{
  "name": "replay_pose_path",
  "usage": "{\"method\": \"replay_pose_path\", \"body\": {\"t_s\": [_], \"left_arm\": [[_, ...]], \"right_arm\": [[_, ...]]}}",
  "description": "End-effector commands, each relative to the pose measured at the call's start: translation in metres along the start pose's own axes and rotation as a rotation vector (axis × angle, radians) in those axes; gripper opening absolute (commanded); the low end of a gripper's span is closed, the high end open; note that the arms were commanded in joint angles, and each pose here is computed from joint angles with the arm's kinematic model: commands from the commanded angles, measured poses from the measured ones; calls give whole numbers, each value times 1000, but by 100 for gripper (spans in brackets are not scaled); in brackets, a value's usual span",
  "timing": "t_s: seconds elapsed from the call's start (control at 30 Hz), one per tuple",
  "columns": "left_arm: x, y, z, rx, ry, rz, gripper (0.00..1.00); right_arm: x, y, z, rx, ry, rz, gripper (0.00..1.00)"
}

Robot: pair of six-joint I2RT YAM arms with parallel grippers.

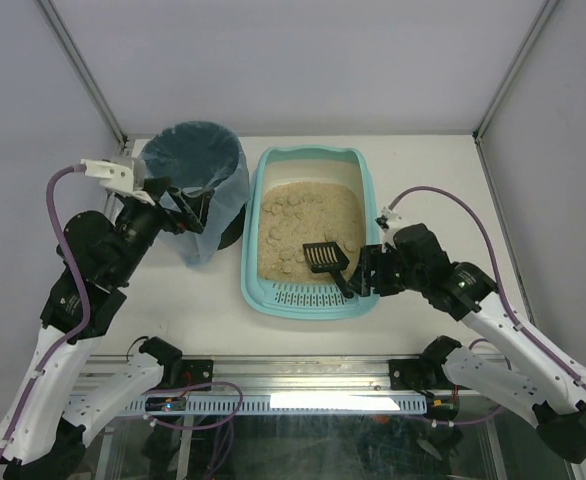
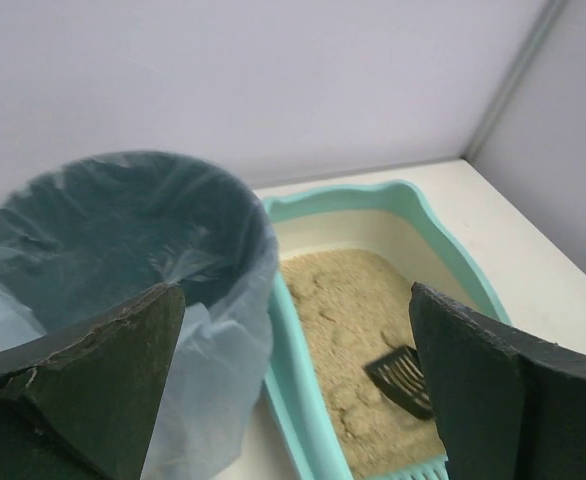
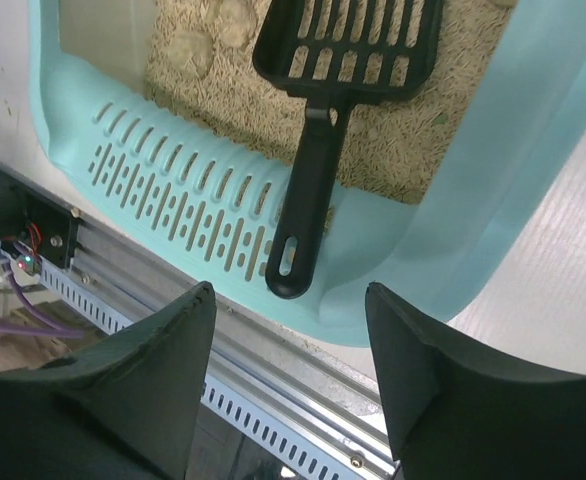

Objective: Clean the litter box

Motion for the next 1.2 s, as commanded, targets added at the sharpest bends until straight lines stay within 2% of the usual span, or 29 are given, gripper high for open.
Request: {"method": "replay_pose_path", "body": {"t_s": [0.0, 0.13, 0.37, 0.57, 0.73, 1.03, 1.17], "left_arm": [[-13, -7, -27, -205, -55, 10, 99], [-24, -6, -37, -281, -68, 40, 95], [-34, -1, -42, -315, -95, 62, 89], [-37, -7, -40, -304, -97, 51, 86], [-42, -15, -37, -290, -105, 44, 84], [-50, -20, -36, -287, -124, 59, 84], [-56, -20, -37, -289, -137, 78, 84]], "right_arm": [[9, 5, 13, 10, -25, -31, 63], [6, 18, 23, 38, -62, -22, 60], [28, 33, 25, -40, -134, -102, 57], [30, 65, 16, -132, -199, -43, 54], [30, 89, 17, -123, -207, -27, 48], [22, 115, 19, -107, -207, 36, 35], [23, 111, 17, -115, -207, 23, 21]]}}
Point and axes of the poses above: each gripper's point midway between its finger pads, its own y axis out along the fingers, its own z axis along the line the jaws close on, x = y × z, the point moved 5 cm from there along -y, back along the fingers, and after that the axes turned 4 degrees about y, right-handed, at the moved point
